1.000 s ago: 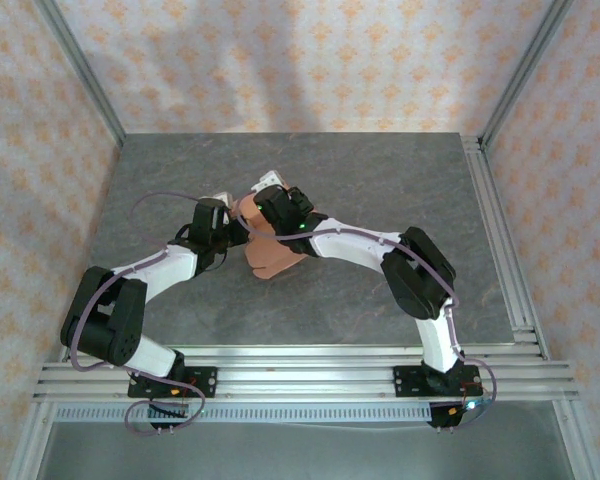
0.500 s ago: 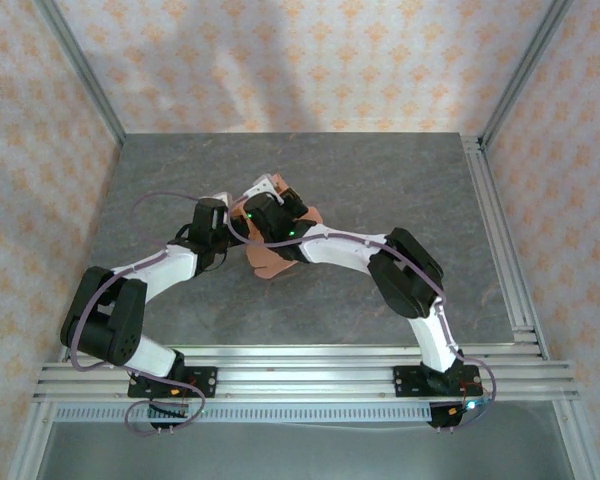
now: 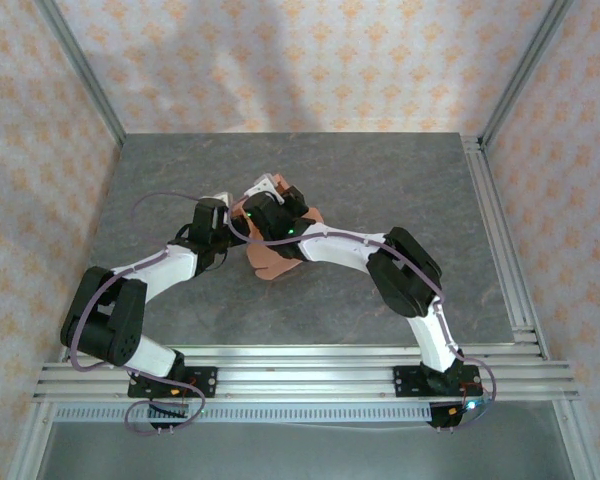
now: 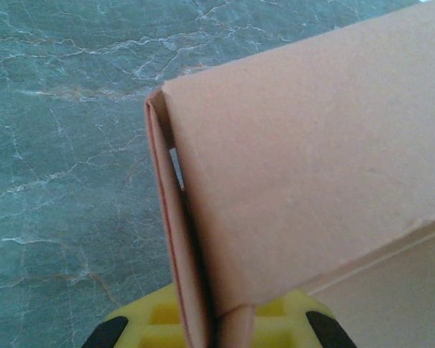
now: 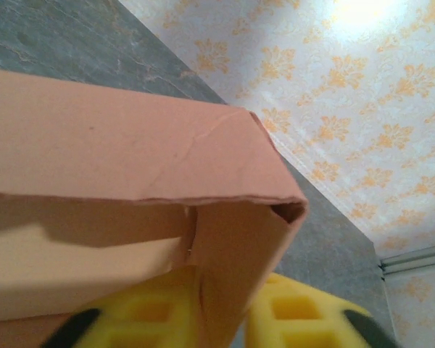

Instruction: Fold the paper box

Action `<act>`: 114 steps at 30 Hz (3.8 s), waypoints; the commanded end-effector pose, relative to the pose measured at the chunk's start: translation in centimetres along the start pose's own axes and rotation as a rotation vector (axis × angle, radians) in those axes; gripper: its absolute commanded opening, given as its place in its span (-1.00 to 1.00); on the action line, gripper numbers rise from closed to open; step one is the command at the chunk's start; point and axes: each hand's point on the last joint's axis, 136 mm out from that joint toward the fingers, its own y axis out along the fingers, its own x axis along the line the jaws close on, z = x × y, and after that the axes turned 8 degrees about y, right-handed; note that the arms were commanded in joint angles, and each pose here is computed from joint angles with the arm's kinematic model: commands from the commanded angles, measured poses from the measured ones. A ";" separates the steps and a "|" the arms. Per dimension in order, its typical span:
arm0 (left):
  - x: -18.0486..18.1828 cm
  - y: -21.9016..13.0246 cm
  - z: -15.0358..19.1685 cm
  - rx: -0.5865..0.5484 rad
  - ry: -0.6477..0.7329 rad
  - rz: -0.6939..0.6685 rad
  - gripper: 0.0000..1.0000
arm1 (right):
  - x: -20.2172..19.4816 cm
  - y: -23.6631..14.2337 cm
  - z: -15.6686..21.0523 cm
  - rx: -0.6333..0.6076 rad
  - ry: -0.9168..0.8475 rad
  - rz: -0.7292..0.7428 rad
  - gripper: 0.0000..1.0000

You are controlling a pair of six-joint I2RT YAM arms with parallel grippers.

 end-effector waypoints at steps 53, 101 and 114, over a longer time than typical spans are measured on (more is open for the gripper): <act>-3.5 -0.5 -2.0 -0.020 0.056 0.151 -1.00 | -5.2 -9.4 -0.4 -0.051 0.423 -1.262 0.68; 0.2 -0.4 -1.2 -0.014 -0.512 0.014 -1.00 | -14.4 -5.4 1.5 0.029 0.937 -0.534 0.72; 2.3 -2.3 -1.2 -0.102 -0.813 -0.081 -1.00 | -9.0 -11.6 -0.4 -0.228 1.070 -0.588 0.70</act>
